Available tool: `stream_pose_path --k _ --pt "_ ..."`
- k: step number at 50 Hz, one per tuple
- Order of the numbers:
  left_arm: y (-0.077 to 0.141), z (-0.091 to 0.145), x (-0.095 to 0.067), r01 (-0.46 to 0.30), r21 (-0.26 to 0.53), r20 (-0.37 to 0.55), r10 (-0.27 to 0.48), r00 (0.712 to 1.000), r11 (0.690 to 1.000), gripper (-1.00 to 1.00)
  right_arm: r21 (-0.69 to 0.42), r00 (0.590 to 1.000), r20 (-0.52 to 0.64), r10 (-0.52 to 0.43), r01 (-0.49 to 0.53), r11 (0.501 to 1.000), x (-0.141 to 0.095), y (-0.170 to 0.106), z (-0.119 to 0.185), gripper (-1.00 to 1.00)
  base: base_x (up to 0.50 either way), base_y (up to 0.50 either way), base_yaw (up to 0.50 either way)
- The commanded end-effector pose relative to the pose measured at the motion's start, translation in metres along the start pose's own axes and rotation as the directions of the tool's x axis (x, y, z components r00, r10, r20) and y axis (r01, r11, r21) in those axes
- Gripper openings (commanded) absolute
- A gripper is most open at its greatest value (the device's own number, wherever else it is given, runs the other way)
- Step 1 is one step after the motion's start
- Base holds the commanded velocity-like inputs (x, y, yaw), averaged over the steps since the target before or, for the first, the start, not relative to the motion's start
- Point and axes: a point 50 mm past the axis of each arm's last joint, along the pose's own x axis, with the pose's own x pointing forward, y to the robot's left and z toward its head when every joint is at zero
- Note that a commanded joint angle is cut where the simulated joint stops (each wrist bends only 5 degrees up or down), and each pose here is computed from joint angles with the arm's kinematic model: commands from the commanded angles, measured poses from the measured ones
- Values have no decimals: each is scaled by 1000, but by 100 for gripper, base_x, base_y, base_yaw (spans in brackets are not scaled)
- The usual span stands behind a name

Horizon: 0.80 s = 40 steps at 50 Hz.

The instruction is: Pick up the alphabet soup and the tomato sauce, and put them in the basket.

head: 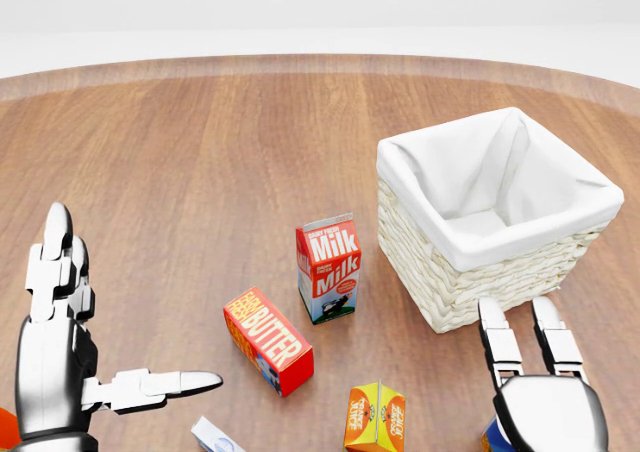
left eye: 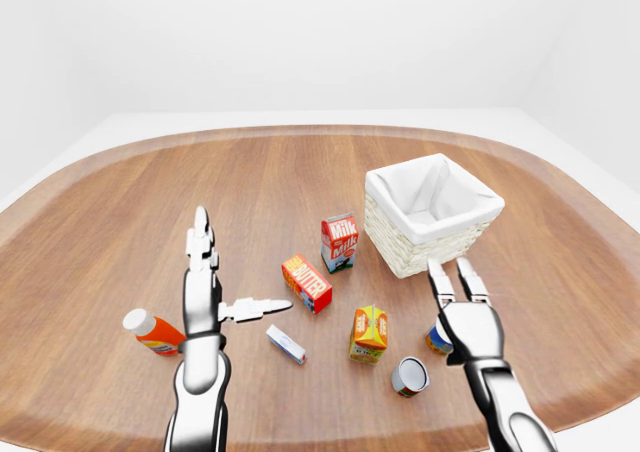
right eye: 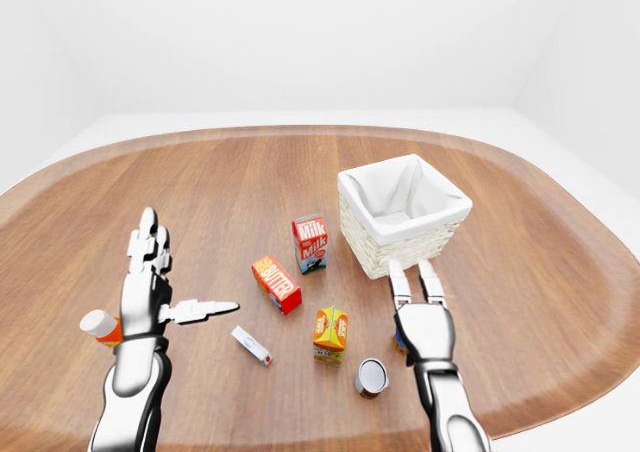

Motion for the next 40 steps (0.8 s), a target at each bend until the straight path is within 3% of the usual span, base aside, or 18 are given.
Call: stream_pose_path --k 1,40 --pt "1 2 0 -4 -3 8 4 1000 1000 100 -11 1000 1 4 -4 1000 5 5 -3 100 0 0 0" --pt "0 -3 0 -3 2 -12 3 1000 1000 100 -35 999 20 40 -39 999 7 25 -4 100 0 0 0"
